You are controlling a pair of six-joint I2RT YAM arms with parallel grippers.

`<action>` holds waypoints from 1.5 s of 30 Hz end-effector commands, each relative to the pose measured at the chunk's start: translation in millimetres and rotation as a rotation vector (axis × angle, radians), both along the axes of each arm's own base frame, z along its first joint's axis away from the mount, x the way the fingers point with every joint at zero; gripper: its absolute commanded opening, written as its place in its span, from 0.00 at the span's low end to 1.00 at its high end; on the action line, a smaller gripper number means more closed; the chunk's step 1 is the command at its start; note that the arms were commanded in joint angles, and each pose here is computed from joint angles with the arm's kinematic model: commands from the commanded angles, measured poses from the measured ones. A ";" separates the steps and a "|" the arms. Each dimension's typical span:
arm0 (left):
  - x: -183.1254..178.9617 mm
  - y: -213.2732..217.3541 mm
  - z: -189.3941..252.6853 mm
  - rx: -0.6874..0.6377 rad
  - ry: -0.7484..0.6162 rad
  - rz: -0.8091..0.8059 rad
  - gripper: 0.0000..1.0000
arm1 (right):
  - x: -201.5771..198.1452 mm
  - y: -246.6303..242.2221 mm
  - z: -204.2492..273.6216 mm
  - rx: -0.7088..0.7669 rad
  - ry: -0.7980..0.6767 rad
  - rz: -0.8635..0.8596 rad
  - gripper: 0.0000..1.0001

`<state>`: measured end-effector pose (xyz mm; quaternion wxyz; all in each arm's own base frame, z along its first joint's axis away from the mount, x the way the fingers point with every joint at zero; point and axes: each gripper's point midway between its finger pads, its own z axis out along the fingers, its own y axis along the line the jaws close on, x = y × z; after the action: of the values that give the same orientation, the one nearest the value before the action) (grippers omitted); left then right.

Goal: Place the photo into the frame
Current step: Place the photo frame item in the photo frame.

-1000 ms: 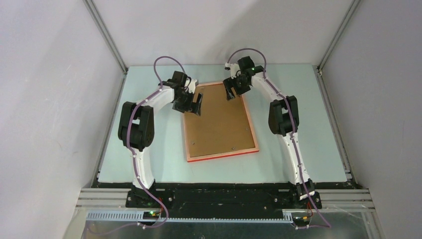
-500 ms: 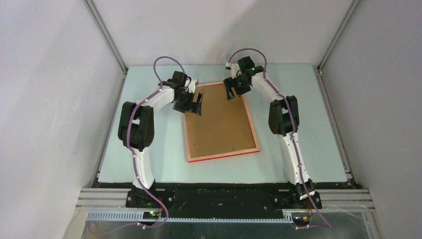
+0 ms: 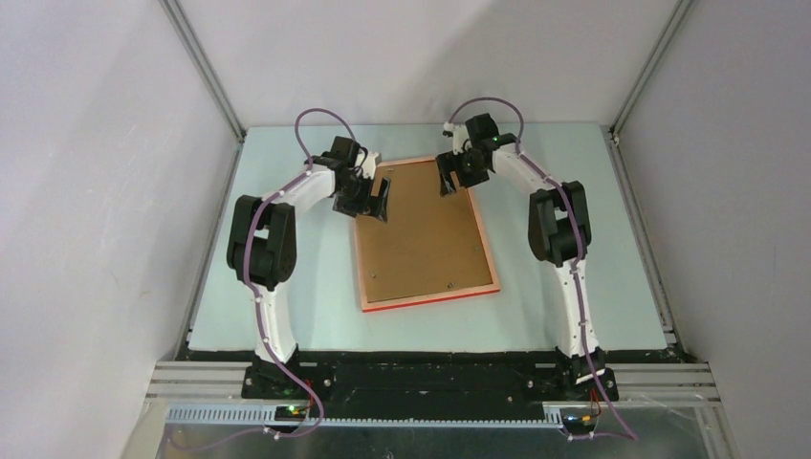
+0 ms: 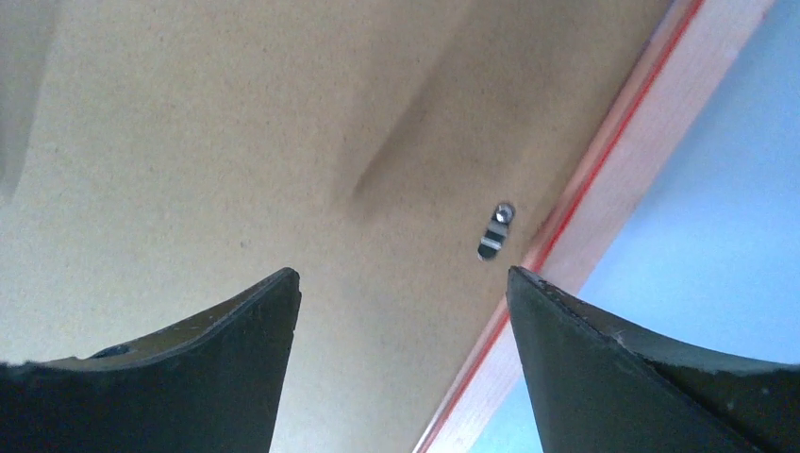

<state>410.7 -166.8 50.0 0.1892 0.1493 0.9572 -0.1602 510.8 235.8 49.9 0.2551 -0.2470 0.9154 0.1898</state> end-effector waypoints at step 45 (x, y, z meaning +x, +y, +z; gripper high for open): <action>-9.8 -27.7 -16.6 0.094 0.037 -0.016 1.00 | -37.4 14.2 14.5 0.244 0.200 -0.039 0.84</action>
<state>409.7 -171.8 44.4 0.1865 0.1524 0.9649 -0.1049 501.4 210.7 48.1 0.2241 -0.1551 0.9292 0.2497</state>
